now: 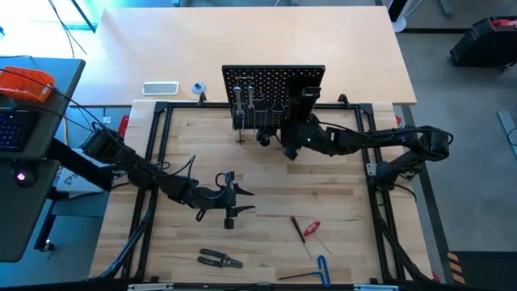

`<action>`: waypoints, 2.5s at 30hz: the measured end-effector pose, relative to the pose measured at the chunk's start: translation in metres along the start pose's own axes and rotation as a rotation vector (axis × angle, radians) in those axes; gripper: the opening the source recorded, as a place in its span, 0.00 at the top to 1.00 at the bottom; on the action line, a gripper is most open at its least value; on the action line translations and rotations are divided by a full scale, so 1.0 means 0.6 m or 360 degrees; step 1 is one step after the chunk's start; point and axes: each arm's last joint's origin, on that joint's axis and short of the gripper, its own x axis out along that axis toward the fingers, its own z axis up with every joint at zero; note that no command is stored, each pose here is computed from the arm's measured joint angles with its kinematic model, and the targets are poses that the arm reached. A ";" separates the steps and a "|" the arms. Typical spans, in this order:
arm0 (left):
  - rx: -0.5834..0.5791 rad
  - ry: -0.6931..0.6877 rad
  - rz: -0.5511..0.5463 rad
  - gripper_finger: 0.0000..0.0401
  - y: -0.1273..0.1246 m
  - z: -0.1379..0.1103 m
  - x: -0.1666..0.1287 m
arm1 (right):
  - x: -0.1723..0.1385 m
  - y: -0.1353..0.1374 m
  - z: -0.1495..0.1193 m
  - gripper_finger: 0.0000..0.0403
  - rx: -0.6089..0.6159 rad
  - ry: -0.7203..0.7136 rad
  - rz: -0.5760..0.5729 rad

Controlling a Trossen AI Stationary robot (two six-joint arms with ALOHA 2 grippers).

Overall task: Hang tools onto peg board
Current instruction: Put the black screwdriver into the bottom peg board bin, then put the black nut into the top peg board bin

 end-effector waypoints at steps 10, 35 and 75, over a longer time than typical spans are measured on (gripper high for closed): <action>-0.0008 0.0019 -0.0006 0.57 0.000 -0.002 0.000 | -0.016 0.010 0.004 0.65 -0.0022 -0.0025 0.0041; -0.0028 0.0258 -0.0204 0.57 -0.033 -0.029 -0.019 | -0.230 0.185 -0.065 0.65 -0.0176 0.0089 0.0803; -0.0166 0.0240 -0.0152 0.57 -0.034 -0.027 -0.020 | -0.175 0.360 -0.248 1.00 -0.0153 0.0225 0.0605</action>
